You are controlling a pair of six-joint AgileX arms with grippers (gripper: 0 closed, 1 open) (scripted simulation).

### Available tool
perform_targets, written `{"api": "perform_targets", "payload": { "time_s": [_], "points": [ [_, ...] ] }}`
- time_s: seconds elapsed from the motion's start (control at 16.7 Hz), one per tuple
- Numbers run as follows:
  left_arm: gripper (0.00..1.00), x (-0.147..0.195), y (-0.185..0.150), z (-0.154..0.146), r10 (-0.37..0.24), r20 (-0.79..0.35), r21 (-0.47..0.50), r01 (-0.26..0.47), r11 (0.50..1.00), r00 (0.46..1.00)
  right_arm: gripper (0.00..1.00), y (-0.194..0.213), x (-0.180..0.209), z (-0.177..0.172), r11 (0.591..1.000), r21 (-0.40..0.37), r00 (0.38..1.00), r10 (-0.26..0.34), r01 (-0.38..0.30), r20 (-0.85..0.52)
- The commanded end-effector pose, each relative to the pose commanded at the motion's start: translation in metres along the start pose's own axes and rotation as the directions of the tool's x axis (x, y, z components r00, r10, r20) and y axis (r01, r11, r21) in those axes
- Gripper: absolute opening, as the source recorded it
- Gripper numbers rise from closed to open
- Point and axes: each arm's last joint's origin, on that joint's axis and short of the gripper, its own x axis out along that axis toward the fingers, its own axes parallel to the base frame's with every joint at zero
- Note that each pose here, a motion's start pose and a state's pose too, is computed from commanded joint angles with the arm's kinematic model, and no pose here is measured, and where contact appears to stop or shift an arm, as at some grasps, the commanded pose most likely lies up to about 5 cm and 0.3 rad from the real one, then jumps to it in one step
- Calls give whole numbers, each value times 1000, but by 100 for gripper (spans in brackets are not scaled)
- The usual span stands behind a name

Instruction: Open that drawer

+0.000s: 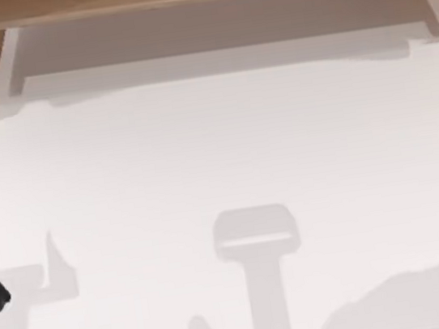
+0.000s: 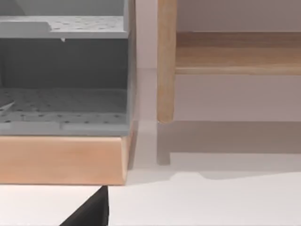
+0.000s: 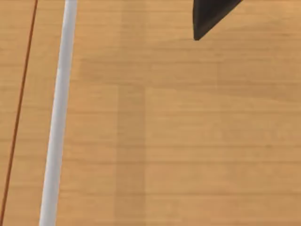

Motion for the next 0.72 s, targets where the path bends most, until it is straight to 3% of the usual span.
{"api": "perform_targets", "payload": {
  "time_s": [0.72],
  "points": [
    [100, 0, 0, 0, 0, 0, 0, 0, 1000, 1000, 100, 0, 25, -3, 1000, -3, 1000, -4, 4, -5]
  ]
}}
